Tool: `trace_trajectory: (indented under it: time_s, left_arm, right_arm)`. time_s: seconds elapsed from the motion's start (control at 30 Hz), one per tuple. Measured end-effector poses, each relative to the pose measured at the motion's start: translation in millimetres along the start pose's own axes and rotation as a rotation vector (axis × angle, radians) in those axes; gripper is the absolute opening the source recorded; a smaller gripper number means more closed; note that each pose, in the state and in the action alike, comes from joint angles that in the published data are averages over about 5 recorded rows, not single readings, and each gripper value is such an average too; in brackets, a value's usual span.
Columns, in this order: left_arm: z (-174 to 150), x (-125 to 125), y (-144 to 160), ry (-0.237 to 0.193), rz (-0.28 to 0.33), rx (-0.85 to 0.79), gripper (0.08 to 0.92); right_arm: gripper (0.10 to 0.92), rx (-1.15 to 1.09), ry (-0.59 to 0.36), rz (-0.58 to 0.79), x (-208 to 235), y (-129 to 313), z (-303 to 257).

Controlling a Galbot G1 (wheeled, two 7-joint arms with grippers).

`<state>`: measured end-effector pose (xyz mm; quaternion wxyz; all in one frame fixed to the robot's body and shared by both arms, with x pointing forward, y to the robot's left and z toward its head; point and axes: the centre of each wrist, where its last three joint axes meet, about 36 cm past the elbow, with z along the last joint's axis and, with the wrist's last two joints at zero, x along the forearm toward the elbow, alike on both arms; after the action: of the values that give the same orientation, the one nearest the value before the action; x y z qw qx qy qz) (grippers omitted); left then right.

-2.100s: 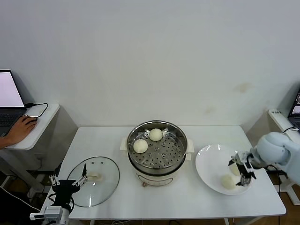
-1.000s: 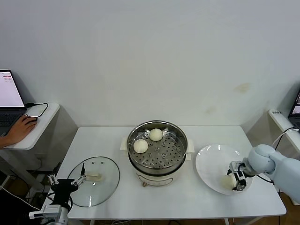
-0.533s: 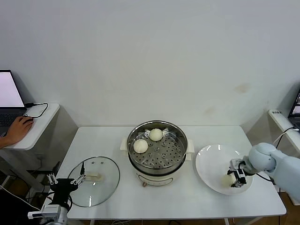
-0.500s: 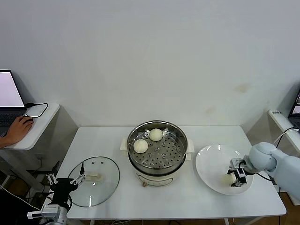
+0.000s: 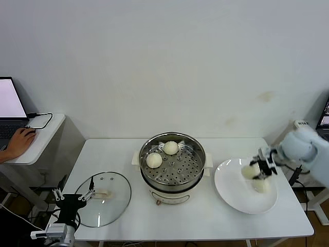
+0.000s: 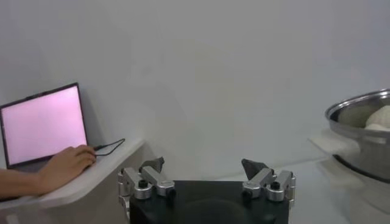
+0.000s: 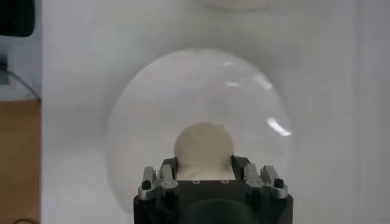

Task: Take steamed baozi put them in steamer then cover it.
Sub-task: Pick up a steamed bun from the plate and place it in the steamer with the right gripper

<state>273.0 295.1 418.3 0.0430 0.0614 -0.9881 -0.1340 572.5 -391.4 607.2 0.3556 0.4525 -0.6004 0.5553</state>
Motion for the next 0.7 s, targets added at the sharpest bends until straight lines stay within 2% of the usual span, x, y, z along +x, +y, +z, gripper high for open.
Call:
trace_trajectory:
  time_s: [0.3,0.7]
  left_arm:
    - [0,1,3,0.0,-0.007,-0.002,0.823]
    - [-3,0,3,-0.007,-0.024,0.01,0.823]
  right_arm:
    - [0.566,0.175,-0.135,0.072,44,-48,-88]
    - [0.57,0.518,-0.245,-0.007,12,-60,-199]
